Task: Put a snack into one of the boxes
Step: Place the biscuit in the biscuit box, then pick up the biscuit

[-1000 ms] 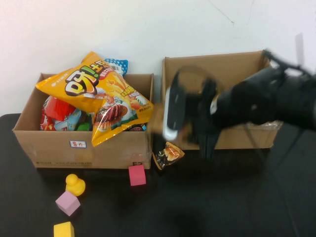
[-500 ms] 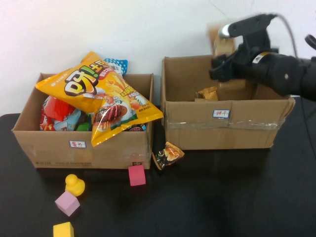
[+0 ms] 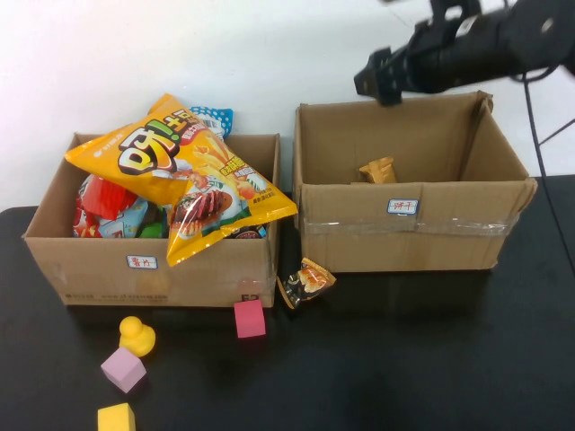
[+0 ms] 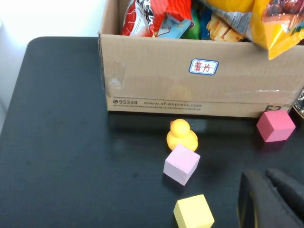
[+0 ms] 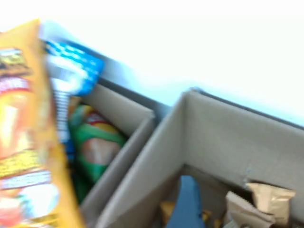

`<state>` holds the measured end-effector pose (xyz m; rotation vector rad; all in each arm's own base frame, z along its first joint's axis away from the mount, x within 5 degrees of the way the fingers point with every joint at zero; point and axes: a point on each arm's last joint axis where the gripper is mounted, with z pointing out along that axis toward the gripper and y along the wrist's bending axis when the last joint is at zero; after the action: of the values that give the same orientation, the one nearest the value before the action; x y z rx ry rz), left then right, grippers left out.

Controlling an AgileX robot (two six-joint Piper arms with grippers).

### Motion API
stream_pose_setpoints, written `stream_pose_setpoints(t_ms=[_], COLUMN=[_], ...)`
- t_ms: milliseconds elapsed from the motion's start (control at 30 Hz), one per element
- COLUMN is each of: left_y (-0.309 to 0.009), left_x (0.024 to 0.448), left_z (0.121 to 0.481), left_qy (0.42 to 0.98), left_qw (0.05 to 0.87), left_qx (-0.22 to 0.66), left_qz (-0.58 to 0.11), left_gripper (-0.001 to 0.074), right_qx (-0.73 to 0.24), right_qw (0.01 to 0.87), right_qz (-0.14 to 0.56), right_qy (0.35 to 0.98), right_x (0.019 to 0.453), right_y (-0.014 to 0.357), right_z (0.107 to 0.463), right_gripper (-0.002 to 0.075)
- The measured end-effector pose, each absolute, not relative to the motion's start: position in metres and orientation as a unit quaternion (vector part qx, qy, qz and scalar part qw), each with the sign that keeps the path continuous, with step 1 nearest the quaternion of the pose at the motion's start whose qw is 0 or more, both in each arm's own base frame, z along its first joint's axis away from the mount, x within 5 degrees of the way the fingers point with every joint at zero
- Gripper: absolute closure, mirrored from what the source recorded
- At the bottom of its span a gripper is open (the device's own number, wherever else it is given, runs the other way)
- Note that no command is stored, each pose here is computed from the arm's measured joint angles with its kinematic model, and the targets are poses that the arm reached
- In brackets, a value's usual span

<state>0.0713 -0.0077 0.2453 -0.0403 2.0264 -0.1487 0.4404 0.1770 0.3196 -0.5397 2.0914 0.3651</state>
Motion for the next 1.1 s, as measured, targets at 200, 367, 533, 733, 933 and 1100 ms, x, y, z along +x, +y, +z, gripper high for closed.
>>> stream_pose_setpoints(t_ms=[200, 367, 533, 733, 933, 1100], left_y=[-0.008, -0.008, -0.008, -0.008, -0.008, -0.008], left_x=[0.071, 0.071, 0.071, 0.071, 0.072, 0.072], left_z=[0.245, 0.245, 0.245, 0.245, 0.246, 0.247], left_qy=[0.848, 0.848, 0.848, 0.848, 0.846, 0.844], left_qw=[0.527, 0.527, 0.527, 0.527, 0.529, 0.533], left_qx=[-0.017, -0.017, -0.017, -0.018, -0.019, -0.020], left_qz=[-0.062, -0.062, -0.063, -0.064, -0.065, -0.066], left_gripper=[0.0736, 0.0736, 0.0736, 0.0736, 0.0736, 0.0736], right_qx=[-0.221, -0.216, -0.187, -0.110, -0.035, -0.017], right_qw=[0.427, 0.391, 0.379, 0.373, 0.341, 0.326], right_qz=[0.185, 0.224, 0.227, 0.235, 0.227, 0.200], right_qy=[0.857, 0.866, 0.877, 0.891, 0.912, 0.924], right_x=[0.416, 0.394, 0.357, 0.308, 0.290, 0.304], right_y=[0.175, 0.181, 0.188, 0.197, 0.206, 0.211], right_z=[0.346, 0.333, 0.289, 0.233, 0.185, 0.152], right_gripper=[0.0190, 0.0190, 0.0190, 0.0190, 0.0190, 0.0190])
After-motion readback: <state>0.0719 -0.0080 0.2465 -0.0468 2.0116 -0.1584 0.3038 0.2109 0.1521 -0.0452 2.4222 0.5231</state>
